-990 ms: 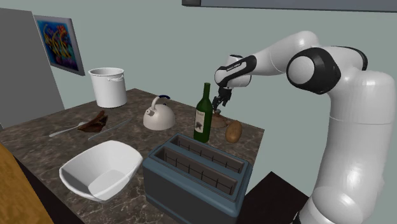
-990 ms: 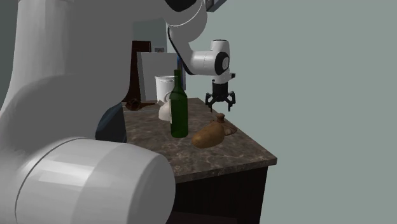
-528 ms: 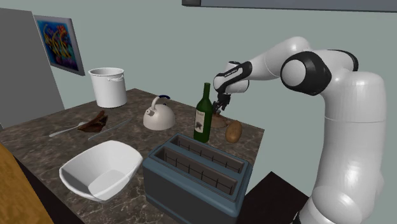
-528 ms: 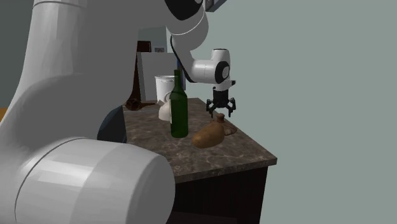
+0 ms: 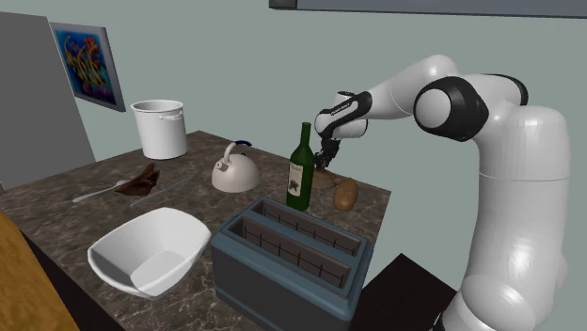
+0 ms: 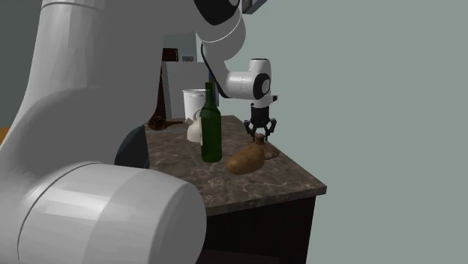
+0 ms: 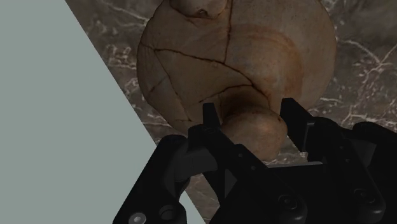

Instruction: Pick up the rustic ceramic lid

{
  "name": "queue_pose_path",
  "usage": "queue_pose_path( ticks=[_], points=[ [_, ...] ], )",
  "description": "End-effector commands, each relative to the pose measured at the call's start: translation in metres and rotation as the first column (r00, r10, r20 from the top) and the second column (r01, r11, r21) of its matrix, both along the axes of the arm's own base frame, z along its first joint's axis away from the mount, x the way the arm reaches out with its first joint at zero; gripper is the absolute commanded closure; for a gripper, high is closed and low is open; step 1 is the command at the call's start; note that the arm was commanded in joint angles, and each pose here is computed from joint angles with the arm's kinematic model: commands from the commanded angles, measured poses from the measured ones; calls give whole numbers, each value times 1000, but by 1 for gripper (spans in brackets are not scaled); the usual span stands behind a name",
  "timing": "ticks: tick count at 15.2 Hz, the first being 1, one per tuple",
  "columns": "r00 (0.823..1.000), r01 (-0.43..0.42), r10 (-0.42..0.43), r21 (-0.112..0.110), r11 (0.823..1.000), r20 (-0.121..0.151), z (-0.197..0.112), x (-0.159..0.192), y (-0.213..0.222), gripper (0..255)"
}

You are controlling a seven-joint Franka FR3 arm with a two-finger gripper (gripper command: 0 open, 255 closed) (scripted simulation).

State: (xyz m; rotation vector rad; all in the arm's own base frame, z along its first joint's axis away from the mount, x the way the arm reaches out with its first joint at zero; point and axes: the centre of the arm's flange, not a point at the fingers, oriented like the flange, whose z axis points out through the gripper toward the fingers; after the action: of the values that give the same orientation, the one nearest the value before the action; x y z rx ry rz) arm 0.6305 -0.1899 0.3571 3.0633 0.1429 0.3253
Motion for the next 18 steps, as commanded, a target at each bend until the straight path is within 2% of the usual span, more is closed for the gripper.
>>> queue_pose_path(
  ticks=[1, 3, 18],
  points=[
    [1000, 0, 0, 0, 1000, -1, -1, 0, 0, 255],
    [1000, 0, 0, 0, 1000, -1, -1, -1, 0, 255],
    [1000, 0, 0, 0, 1000, -1, 78, -1, 0, 255]
  ],
)
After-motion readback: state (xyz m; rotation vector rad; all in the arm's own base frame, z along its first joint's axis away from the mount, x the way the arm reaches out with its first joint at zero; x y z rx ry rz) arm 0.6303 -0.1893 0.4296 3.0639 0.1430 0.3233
